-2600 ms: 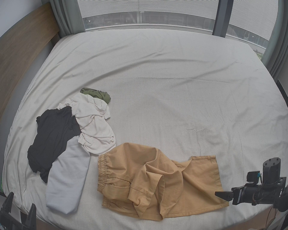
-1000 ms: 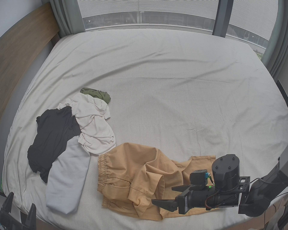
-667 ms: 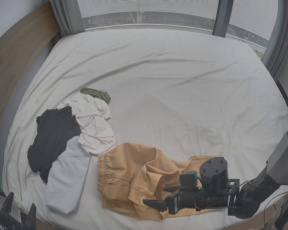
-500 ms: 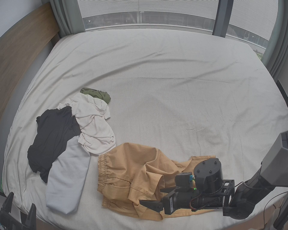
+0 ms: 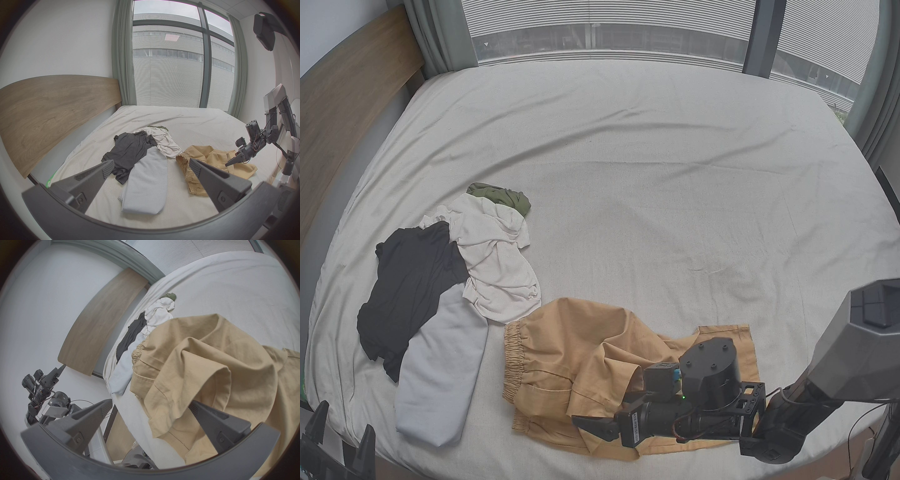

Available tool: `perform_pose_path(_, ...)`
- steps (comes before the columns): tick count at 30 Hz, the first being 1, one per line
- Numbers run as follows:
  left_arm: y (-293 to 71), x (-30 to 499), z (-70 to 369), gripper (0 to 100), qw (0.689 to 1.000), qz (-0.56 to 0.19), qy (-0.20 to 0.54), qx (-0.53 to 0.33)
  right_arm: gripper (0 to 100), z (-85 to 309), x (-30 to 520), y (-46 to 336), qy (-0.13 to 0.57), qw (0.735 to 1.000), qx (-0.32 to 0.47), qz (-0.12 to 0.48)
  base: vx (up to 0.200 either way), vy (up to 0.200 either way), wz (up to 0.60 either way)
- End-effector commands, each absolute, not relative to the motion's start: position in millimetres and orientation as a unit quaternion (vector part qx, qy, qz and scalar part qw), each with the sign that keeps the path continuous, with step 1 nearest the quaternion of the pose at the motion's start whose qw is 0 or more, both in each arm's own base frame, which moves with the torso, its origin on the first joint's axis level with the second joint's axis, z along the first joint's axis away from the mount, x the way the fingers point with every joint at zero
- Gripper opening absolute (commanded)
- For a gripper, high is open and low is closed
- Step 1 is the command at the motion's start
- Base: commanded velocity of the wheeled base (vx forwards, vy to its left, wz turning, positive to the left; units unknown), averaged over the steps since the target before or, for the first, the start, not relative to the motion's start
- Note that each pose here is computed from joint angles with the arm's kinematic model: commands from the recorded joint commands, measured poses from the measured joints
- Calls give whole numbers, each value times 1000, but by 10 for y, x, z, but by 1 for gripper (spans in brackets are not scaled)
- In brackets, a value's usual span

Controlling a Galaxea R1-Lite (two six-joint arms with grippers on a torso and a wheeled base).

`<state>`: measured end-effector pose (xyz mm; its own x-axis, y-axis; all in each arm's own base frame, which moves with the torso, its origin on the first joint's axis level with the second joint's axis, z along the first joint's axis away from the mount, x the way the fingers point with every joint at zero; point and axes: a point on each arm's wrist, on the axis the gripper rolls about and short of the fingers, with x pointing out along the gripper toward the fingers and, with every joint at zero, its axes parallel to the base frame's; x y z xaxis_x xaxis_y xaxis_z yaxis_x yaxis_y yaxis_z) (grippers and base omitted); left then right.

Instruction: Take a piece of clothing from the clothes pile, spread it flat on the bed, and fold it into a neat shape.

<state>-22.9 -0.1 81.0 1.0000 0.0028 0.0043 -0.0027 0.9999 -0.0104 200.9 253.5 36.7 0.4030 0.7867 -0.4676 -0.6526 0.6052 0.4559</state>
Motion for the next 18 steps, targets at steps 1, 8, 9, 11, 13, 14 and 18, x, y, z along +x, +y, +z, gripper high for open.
perform_pose_path(1, -1, -227, 758, 100, 1000, 2, -1, -5, 100, 245, 2018, 2563, 347, 829, 95, 429, 0, 0, 0)
perform_pose_path(8, -1, -227, 758, 100, 1000, 2, -1, -5, 0, 260, 2031, 2580, 342, 830, 99, 430, 0, 0, 0)
perform_pose_path(9, -1, -227, 758, 100, 1000, 2, -1, -5, 0, 272, 2036, 2578, 337, 831, 101, 431, 0, 0, 0)
perform_pose_path(11, -1, -227, 758, 100, 1000, 2, -1, -5, 0, 302, 2047, 2567, 325, 834, 107, 432, 0, 0, 0)
perform_pose_path(13, -1, -227, 758, 100, 1000, 2, -1, -5, 0, 315, 2060, 2550, 321, 836, 110, 431, 0, 0, 0)
perform_pose_path(14, -1, -227, 758, 100, 1000, 2, -1, -5, 0, 337, 2057, 2539, 318, 837, 113, 431, 0, 0, 0)
perform_pose_path(18, -1, -227, 758, 100, 1000, 1, -1, -5, 0, 540, 2053, 2464, 299, 840, 143, 428, 0, 0, 0)
